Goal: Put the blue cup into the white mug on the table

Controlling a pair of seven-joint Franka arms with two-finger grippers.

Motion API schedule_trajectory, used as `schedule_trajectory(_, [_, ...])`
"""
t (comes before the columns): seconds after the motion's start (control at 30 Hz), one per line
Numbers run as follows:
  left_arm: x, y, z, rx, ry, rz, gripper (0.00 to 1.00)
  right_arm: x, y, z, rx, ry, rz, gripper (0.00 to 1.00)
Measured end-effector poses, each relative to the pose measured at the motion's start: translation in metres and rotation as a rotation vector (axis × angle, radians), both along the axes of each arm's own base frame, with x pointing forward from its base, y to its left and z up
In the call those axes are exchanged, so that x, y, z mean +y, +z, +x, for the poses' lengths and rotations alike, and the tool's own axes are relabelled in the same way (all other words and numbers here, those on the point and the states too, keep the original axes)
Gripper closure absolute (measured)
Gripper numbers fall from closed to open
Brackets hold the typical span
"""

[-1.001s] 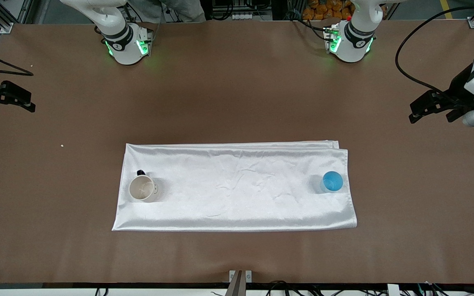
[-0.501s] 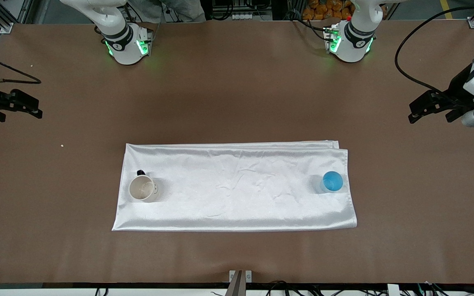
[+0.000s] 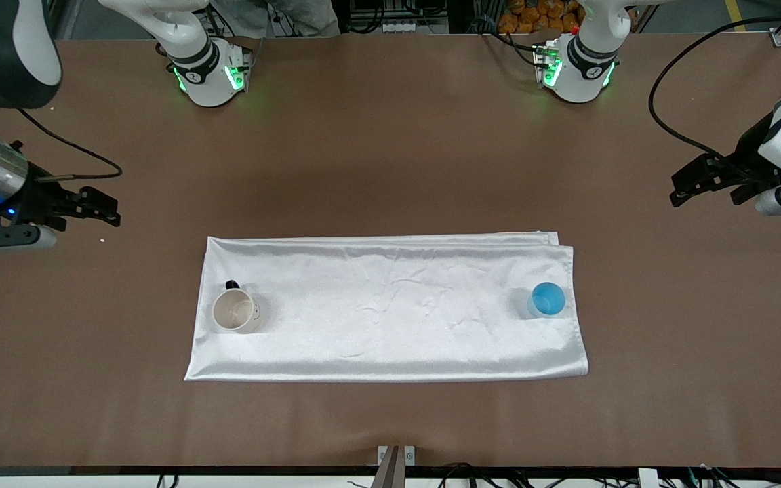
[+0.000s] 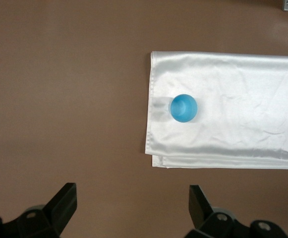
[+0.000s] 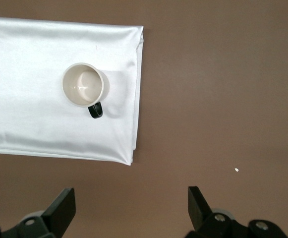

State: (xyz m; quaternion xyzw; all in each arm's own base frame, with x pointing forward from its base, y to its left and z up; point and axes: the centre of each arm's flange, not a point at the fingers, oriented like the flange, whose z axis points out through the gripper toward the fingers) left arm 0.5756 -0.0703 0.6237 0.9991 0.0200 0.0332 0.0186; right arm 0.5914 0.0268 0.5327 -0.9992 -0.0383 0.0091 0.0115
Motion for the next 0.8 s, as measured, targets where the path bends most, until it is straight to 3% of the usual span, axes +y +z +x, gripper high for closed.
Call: schedule_trajectory(0.8, [-0.010, -0.050, 0.028, 0.046, -0.016, -0.009, 0.00, 0.062, -0.104, 0.029, 0.006, 0.128, -0.003, 0.00])
